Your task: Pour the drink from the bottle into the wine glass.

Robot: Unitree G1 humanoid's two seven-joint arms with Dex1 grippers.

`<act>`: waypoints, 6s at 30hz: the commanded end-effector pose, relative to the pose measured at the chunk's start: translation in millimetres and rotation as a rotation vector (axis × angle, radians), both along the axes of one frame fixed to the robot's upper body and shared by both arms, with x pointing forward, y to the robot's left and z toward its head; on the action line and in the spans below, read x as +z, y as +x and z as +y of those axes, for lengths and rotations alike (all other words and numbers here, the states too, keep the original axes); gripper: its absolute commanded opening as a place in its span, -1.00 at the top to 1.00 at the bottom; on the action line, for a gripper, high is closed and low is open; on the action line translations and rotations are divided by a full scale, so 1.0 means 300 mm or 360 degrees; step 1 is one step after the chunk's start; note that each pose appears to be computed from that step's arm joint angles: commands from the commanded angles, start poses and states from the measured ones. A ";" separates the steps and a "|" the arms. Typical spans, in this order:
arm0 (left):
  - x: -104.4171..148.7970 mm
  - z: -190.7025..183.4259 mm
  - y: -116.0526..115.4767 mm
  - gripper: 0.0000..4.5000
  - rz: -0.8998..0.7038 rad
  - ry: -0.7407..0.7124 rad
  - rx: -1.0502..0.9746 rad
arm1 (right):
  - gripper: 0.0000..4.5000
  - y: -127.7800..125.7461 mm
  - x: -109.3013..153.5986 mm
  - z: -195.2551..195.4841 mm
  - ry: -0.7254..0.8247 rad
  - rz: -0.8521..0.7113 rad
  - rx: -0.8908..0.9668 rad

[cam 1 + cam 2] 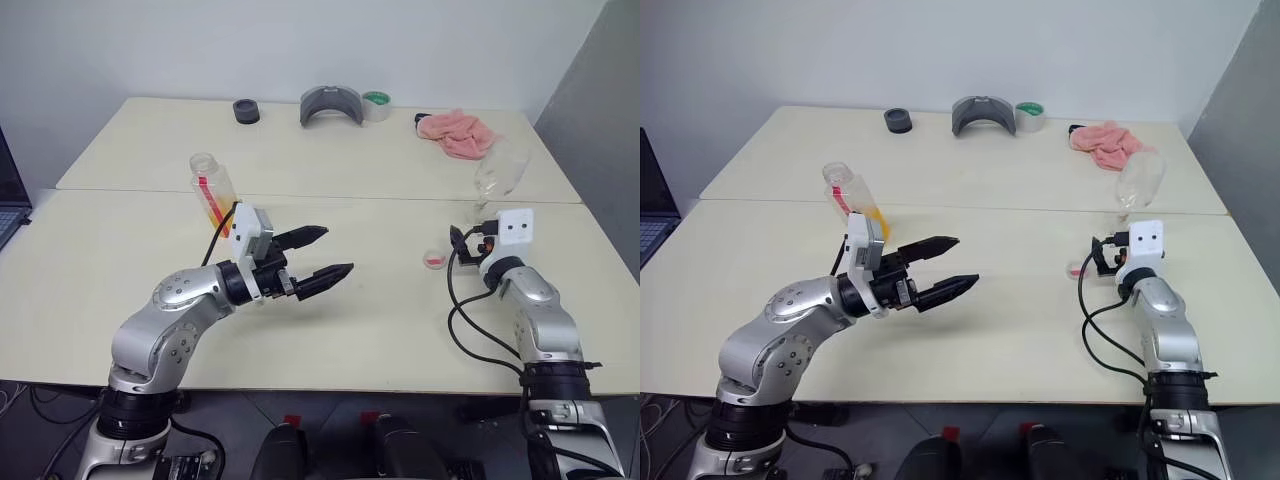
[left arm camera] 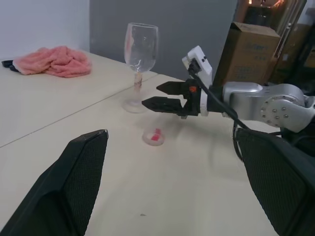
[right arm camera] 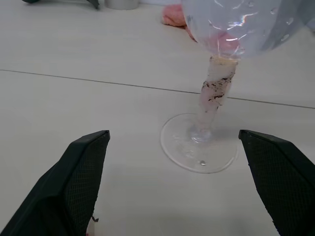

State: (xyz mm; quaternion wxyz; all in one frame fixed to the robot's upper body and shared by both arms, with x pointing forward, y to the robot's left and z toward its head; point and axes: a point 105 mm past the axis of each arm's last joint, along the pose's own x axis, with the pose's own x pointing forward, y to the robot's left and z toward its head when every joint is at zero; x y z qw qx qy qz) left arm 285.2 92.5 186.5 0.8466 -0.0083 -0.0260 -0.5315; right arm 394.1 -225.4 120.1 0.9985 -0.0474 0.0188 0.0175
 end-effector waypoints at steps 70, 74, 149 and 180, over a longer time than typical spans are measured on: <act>-0.160 0.287 -0.331 -1.00 0.0100 0.0013 0.1157 | 0.94 0.040 0.100 0.826 0.0022 -0.0184 0.1528; -0.163 0.296 -0.341 -1.00 0.0086 0.0000 0.1215 | 0.94 0.021 0.039 0.834 -0.0079 -0.0100 0.1581; -0.064 0.546 0.234 -1.00 -0.0195 -0.0007 0.1608 | -0.99 -0.428 0.400 0.401 -0.0139 -0.0136 0.1717; -0.066 0.528 0.424 -1.00 -0.0227 -0.0031 0.1544 | -0.99 -0.472 0.445 0.394 -0.0153 -0.0133 0.1750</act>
